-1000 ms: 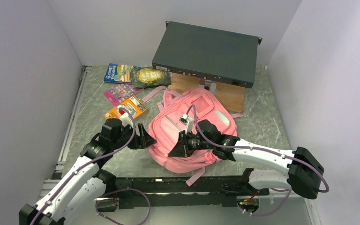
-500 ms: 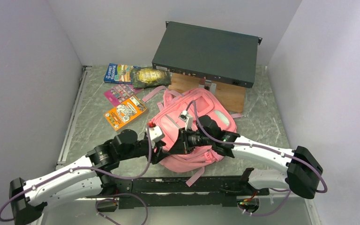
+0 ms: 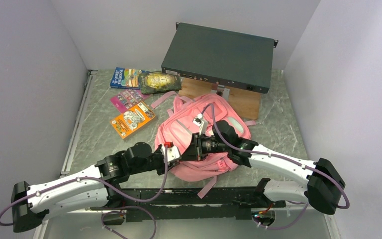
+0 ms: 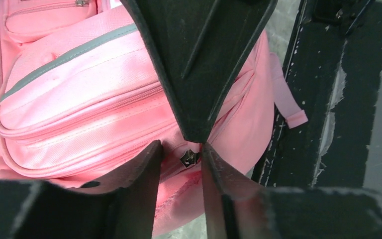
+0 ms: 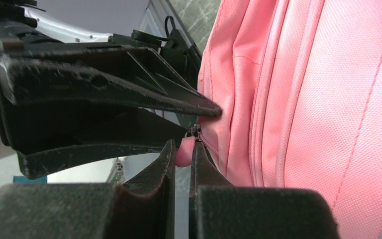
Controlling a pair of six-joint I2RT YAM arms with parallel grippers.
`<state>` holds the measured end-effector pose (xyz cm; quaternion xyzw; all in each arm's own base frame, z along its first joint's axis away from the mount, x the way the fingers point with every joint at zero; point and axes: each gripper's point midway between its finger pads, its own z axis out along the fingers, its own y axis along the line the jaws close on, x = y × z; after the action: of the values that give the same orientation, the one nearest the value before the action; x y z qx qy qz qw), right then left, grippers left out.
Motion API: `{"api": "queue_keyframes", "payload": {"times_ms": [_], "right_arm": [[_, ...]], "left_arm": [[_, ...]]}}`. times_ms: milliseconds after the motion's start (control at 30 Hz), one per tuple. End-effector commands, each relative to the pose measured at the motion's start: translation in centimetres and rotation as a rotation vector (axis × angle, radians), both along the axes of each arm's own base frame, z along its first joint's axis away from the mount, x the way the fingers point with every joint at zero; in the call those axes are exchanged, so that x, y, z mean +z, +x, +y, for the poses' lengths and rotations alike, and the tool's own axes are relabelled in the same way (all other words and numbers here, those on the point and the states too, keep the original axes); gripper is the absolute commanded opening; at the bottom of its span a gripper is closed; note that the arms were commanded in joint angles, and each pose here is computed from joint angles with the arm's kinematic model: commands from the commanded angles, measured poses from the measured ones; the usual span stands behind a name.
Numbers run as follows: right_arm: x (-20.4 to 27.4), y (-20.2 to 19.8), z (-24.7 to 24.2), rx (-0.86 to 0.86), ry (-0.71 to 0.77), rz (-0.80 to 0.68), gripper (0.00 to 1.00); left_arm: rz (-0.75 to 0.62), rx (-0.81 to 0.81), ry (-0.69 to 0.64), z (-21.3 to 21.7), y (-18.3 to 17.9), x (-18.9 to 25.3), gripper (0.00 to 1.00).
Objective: Pack the student bag
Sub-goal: Unzip the student bag at the center of the board.
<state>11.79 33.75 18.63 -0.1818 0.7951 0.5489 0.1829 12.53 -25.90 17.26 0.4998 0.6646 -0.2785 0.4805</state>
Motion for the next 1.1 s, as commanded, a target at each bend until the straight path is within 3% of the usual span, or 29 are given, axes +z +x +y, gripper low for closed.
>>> {"api": "queue_keyframes", "payload": {"times_ms": [0, 233, 433, 467, 567, 700, 900, 1067], "right_arm": [[5.6, -0.6, 1.1, 0.065, 0.188, -0.075, 0.00], [4.9, -0.2, 0.8, 0.036, 0.152, -0.073, 0.01], [3.8, 1.4, -1.4, -0.072, -0.001, -0.171, 0.46], [3.8, 1.9, -2.1, -0.101, -0.042, -0.203, 0.55], [2.7, 3.6, -4.7, -0.193, -0.178, -0.304, 0.67], [0.6, 3.7, -6.4, -0.128, -0.299, -0.421, 0.64], [-1.4, 0.8, -4.0, 0.031, -0.257, -0.419, 0.61], [-3.8, -0.2, -1.9, 0.077, -0.247, -0.346, 0.46]], "left_arm": [[-0.096, 0.047, 0.029, -0.5, 1.6, 1.1, 0.34], [-0.093, 0.041, -0.016, -1.8, 1.5, 1.5, 0.19], [-0.013, 0.119, -0.138, -1.8, 1.5, 1.4, 0.00], [0.005, 0.134, -0.184, -1.9, 1.4, 1.7, 0.00], [0.086, 0.172, -0.274, -2.1, 1.2, 1.4, 0.00], [0.174, 0.230, -0.351, -2.0, 1.1, 0.7, 0.00], [0.236, 0.296, -0.404, -1.3, 1.3, -0.5, 0.00], [0.311, 0.349, -0.393, -1.1, 1.3, -2.0, 0.00]]}}
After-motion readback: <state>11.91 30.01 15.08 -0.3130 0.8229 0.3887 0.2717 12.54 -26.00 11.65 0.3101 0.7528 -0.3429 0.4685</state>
